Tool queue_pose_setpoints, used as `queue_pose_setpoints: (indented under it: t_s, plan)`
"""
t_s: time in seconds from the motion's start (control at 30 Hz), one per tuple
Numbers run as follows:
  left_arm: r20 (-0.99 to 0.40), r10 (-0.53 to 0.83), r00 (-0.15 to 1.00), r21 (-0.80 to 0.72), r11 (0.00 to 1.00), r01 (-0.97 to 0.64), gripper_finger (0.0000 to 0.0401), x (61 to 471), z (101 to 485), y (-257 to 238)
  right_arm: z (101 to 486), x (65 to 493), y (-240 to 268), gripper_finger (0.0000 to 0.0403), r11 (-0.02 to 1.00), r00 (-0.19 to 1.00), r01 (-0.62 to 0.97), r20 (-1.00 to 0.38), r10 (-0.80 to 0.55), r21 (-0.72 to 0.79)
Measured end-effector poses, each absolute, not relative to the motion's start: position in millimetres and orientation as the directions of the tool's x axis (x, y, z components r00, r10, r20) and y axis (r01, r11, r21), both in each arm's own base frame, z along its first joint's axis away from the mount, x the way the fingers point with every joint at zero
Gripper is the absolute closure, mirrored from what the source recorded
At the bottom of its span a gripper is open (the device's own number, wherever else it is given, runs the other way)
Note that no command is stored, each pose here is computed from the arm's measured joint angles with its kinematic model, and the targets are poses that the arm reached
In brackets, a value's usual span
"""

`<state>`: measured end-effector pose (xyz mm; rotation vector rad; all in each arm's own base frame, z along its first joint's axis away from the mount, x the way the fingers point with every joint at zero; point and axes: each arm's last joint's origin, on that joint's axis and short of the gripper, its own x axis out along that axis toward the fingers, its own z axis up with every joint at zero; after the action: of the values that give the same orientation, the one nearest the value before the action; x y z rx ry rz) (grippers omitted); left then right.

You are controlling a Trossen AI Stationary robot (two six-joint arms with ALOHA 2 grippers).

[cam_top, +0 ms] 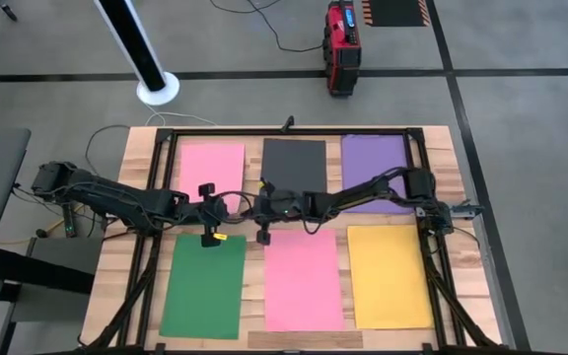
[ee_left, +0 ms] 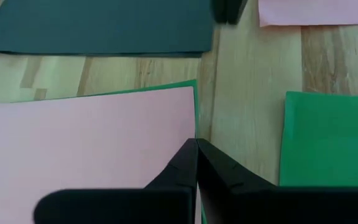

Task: Organize paper
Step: Stack the top green paper on the other green paper

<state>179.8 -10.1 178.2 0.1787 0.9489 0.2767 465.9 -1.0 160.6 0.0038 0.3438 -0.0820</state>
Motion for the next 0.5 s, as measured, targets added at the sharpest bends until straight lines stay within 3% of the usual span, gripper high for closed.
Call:
queue_pose_setpoints:
  t_s: [0.27, 0.5]
  plan:
    - [-0.773, 0.31, 0.553, 0.276, 0.95, -0.147, 0.0401, 179.9, 178.4, -10.1, 139.6, 489.1, -11.3, 0.0403, 0.992, 0.914, 0.127, -0.386, -0.124, -0.018]
    - [-0.775, 0.31, 0.551, 0.277, 0.95, -0.144, 0.0401, 179.7, 178.2, -10.1, 144.3, 491.4, -12.6, 0.0403, 0.989, 0.92, 0.147, -0.364, -0.146, -0.023]
